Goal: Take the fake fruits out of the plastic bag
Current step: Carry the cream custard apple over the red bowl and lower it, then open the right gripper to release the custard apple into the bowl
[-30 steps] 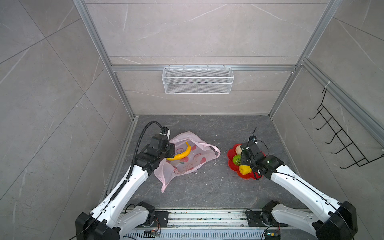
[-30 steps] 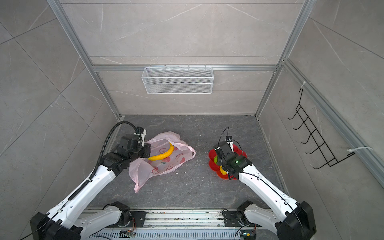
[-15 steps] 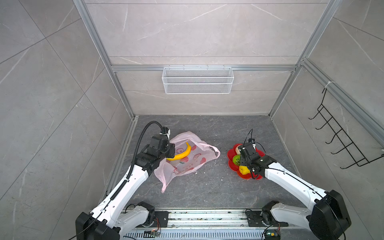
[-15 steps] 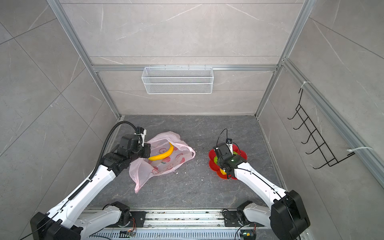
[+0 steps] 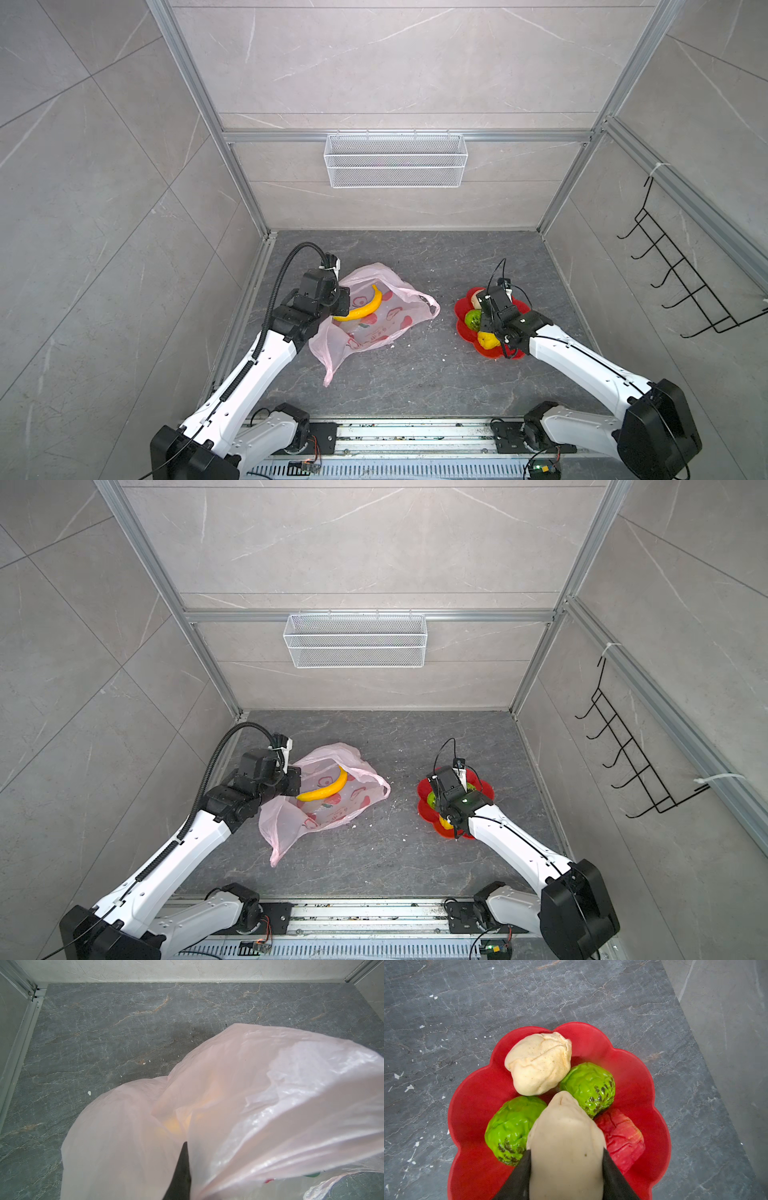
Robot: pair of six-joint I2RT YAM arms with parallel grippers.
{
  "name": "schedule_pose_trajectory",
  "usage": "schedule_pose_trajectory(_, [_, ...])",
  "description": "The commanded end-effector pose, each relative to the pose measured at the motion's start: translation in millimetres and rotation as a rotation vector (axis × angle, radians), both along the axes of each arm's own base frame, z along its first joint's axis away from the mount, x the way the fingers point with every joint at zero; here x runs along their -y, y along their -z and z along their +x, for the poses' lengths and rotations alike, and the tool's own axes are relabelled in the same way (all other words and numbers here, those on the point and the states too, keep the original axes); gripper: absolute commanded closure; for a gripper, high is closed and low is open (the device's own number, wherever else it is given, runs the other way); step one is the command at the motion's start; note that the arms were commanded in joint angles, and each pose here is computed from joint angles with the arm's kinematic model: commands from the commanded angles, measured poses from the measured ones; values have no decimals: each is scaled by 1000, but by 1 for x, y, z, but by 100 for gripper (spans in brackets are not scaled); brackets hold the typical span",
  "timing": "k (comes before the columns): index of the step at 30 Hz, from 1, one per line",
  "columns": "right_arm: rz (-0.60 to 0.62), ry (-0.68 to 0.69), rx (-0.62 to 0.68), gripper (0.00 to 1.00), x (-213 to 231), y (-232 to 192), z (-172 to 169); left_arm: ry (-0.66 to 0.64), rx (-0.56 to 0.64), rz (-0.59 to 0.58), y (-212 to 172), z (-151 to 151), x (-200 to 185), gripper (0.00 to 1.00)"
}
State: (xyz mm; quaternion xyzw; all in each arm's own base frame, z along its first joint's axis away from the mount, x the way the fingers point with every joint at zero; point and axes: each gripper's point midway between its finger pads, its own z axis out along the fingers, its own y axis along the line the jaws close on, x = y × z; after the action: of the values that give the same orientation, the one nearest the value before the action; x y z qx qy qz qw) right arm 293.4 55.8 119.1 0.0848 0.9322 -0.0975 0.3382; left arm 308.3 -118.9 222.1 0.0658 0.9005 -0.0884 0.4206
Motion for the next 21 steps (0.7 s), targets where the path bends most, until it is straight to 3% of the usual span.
schedule_pose_trajectory(1, [8, 17, -31, 57, 2, 2, -7, 24, 64, -34, -24, 1, 5, 98])
schedule_pose_trajectory(4, [6, 24, -29, 53, 4, -1, -8, 24, 66, -34, -25, 0, 4, 97])
schedule_pose_trajectory(13, [1, 34, -6, 26, 8, -20, -11, 30, 71, -37, -27, -1, 5, 97])
schedule_pose_trajectory(17, [17, 10, 24, 22, 6, -48, -11, 36, 68, -39, -27, 0, 6, 98])
schedule_pose_trajectory(21, [71, -81, 75, 26, -12, -88, -17, 61, 45, -42, -24, -3, 10, 98])
